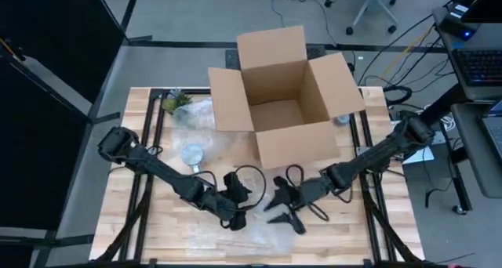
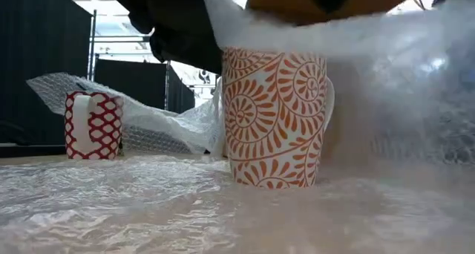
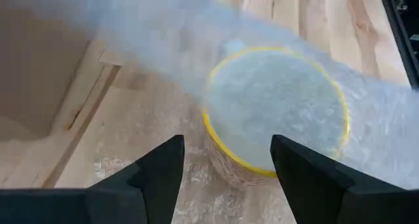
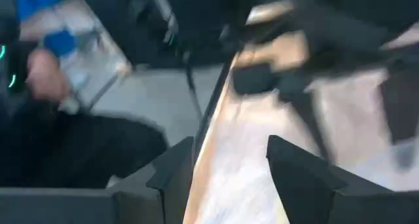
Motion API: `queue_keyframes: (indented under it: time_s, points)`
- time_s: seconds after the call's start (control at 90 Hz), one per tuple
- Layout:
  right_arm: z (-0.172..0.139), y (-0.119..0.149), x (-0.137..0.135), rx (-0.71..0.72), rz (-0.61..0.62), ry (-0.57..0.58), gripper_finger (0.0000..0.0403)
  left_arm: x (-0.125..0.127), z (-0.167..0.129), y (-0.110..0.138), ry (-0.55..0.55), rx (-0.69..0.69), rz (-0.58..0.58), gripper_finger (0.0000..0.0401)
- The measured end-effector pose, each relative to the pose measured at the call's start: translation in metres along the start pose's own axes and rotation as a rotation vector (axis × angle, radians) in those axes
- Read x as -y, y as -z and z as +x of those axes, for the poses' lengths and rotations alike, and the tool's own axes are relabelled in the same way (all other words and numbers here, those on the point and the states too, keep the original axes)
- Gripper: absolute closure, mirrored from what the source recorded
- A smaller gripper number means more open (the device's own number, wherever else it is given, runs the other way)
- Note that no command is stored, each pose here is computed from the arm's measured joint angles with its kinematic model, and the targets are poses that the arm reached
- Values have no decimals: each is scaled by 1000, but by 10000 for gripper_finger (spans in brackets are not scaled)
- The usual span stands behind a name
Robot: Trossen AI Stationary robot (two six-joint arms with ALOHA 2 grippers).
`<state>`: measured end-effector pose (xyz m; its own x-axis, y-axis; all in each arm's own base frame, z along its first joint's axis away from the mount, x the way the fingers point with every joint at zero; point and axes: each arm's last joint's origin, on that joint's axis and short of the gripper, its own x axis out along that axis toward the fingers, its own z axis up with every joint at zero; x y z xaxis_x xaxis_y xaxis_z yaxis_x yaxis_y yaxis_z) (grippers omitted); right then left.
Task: Wrap mug
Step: Wrap the yellow mug with the bubble wrap
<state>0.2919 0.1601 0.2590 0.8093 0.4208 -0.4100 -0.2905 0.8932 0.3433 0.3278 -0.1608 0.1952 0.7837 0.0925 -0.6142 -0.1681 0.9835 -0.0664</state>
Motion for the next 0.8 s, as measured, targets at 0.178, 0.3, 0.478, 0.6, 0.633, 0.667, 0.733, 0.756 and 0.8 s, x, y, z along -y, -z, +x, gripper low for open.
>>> queue_keyframes:
  time_s: [0.178, 0.3, 0.478, 0.6, 0.633, 0.667, 0.733, 0.756, 0.8]
  points:
    - [-3, 0, -16, -122, -95, 126, 225, 0, 0, 0, 0, 0, -2, 182]
    - [18, 17, -17, -180, -270, 258, 225, 0, 0, 0, 1, 0, -2, 182]
    - [55, 23, -14, -287, -355, 362, 225, 0, 0, 0, 1, 0, -2, 182]
    - [77, 20, -11, -475, -392, 420, 225, -1, -3, -2, 4, 5, -4, 182]
    - [82, 19, -11, -519, -400, 434, 225, -1, -4, -3, 6, 7, -6, 182]
    - [87, 18, -11, -559, -409, 448, 225, -1, -6, -4, 8, 11, -8, 182]
    - [95, 16, -9, -614, -410, 469, 225, -1, -8, -5, 11, 17, -11, 183]
    - [98, 16, -9, -625, -402, 473, 225, -1, -8, -6, 13, 18, -11, 182]
    - [104, 15, -5, -648, -377, 468, 225, -1, -9, -6, 18, 18, -11, 182]
